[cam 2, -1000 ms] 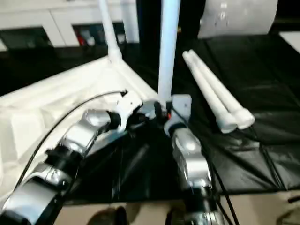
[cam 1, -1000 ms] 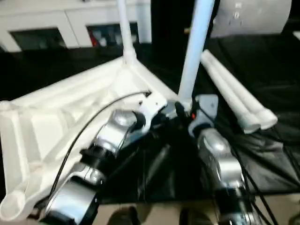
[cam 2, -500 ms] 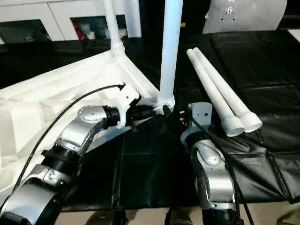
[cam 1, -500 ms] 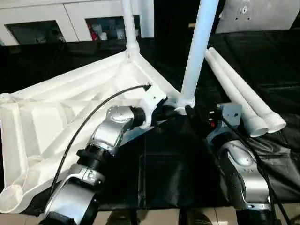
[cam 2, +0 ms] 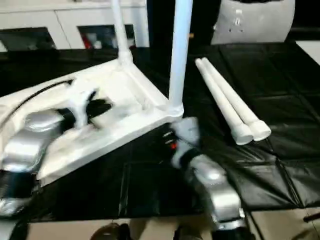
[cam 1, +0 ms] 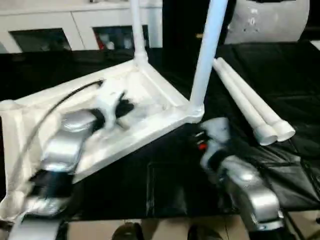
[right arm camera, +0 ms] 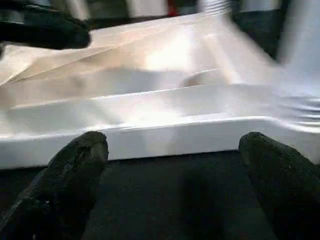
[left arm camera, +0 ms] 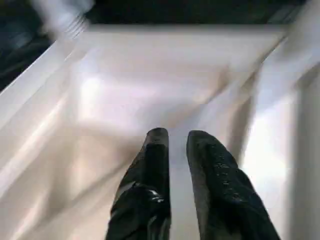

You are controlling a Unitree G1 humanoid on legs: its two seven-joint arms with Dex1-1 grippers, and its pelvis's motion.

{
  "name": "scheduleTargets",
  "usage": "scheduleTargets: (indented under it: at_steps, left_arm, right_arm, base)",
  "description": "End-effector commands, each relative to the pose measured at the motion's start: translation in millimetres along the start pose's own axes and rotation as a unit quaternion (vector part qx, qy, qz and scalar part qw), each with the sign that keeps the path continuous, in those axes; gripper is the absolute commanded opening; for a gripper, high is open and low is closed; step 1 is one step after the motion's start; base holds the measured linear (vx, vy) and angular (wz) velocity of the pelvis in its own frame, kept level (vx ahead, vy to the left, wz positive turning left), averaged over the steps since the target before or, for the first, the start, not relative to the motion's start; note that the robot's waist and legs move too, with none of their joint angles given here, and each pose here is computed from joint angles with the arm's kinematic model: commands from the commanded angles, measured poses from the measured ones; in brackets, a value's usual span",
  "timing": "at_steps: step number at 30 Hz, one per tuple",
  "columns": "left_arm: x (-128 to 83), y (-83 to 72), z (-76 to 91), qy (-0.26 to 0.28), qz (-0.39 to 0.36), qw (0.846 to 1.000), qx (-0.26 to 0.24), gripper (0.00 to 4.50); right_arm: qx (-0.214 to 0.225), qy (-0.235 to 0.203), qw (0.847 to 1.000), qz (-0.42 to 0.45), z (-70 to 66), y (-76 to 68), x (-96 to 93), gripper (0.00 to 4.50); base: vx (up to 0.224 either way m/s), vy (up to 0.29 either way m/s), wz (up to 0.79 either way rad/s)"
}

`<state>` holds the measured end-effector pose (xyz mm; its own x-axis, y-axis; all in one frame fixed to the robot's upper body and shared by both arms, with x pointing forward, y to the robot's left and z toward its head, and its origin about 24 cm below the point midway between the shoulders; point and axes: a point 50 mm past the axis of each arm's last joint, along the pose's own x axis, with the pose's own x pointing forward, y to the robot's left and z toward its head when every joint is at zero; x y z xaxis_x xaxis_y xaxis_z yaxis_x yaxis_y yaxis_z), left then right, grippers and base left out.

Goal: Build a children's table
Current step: Rotate leg to tighten

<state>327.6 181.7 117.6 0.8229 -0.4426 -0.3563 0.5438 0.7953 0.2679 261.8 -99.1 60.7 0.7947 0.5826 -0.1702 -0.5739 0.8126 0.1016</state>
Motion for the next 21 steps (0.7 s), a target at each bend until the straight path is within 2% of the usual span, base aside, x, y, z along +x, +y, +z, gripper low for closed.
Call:
scheduleTargets:
  at_steps: [1,4,7,13,17,21]
  left_arm:
    - [-8.2,4.5,-3.3,0.026,0.022,0.999,0.016,0.38]
    - [-16.6,8.6,-11.1,0.059,0.052,0.997,0.016,0.17]
    - [-19.7,13.1,-21.9,0.092,0.073,0.992,0.036,0.17]
    - [-24.1,9.3,-30.4,0.132,0.044,0.990,0.031,0.17]
    - [-28.7,4.5,-39.2,0.168,0.014,0.985,0.031,0.17]
    - [-29.8,2.2,-43.1,0.182,-0.002,0.983,0.025,0.17]
  right_arm:
    - [-0.005,0.018,1.000,0.009,-2.7,0.3,2.9,4.50]
    - [-0.015,0.038,0.999,0.025,-4.6,2.9,8.6,4.50]
    - [-0.026,0.051,0.998,0.023,-5.9,2.1,16.8,4.50]
    - [-0.037,0.078,0.996,0.006,-10.6,-4.4,27.3,4.50]
    - [-0.038,0.080,0.996,0.000,-11.1,-7.8,29.8,4.50]
    - [-0.040,0.082,0.996,-0.002,-13.2,-8.3,30.9,4.50]
  base:
    - [0.000,0.000,0.00]
    - [0.000,0.000,0.00]
    - [0.000,0.000,0.00]
    - [0.000,0.000,0.00]
    - [0.000,0.000,0.00]
    - [0.000,0.000,0.00]
